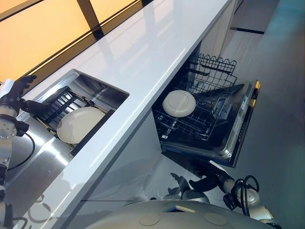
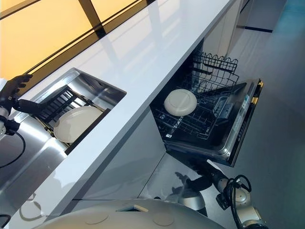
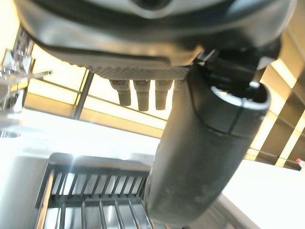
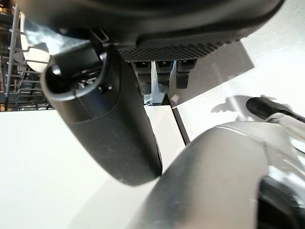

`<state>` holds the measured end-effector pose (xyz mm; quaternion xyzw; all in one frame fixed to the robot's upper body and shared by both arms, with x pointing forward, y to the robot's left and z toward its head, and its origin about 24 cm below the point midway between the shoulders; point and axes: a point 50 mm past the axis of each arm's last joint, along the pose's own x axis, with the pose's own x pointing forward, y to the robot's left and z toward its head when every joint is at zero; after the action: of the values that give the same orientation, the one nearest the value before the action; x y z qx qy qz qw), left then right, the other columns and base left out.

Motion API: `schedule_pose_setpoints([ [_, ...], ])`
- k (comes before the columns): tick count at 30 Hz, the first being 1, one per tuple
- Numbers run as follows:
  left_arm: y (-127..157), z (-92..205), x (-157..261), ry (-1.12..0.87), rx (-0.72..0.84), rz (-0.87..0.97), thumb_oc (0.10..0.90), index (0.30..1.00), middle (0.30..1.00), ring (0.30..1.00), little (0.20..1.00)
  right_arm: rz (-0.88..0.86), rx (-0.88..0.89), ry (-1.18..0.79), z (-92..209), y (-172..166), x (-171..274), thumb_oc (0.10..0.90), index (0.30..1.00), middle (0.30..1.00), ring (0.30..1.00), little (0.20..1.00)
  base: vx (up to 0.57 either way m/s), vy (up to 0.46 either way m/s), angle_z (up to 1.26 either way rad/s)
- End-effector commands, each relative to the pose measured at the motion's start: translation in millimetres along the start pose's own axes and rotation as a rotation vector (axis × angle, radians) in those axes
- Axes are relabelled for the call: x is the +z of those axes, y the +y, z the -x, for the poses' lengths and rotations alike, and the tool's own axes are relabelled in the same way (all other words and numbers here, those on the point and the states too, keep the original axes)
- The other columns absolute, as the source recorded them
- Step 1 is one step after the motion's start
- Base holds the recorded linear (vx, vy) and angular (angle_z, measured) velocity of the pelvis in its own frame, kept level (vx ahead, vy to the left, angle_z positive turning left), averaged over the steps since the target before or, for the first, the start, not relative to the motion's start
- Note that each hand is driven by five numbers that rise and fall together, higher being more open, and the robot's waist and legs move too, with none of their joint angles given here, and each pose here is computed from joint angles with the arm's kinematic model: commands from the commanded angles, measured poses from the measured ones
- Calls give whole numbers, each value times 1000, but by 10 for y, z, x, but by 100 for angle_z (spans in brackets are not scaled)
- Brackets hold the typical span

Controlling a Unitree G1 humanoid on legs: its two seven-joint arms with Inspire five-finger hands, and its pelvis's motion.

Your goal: Pick up plates and place into dishwasher.

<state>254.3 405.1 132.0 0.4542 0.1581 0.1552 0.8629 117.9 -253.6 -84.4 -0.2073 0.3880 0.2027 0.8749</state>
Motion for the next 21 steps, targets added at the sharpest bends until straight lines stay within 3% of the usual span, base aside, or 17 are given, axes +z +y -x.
schedule_pose_setpoints([
  [1, 717, -55, 476, -142, 156, -15, 800, 900, 900, 900, 900, 86, -4, -107, 13, -61, 215, 800, 900, 900, 900, 900, 33, 79, -16],
  [12, 569, -215, 616, -117, -45, 9, 800, 900, 900, 900, 900, 81, -75, -85, 59, -158, 177, 800, 900, 900, 900, 900, 25, 92, -9],
  [21, 225, -261, 504, -5, -292, -39, 800, 900, 900, 900, 900, 98, -115, -94, 93, -266, 226, 800, 900, 900, 900, 900, -37, 57, -1],
])
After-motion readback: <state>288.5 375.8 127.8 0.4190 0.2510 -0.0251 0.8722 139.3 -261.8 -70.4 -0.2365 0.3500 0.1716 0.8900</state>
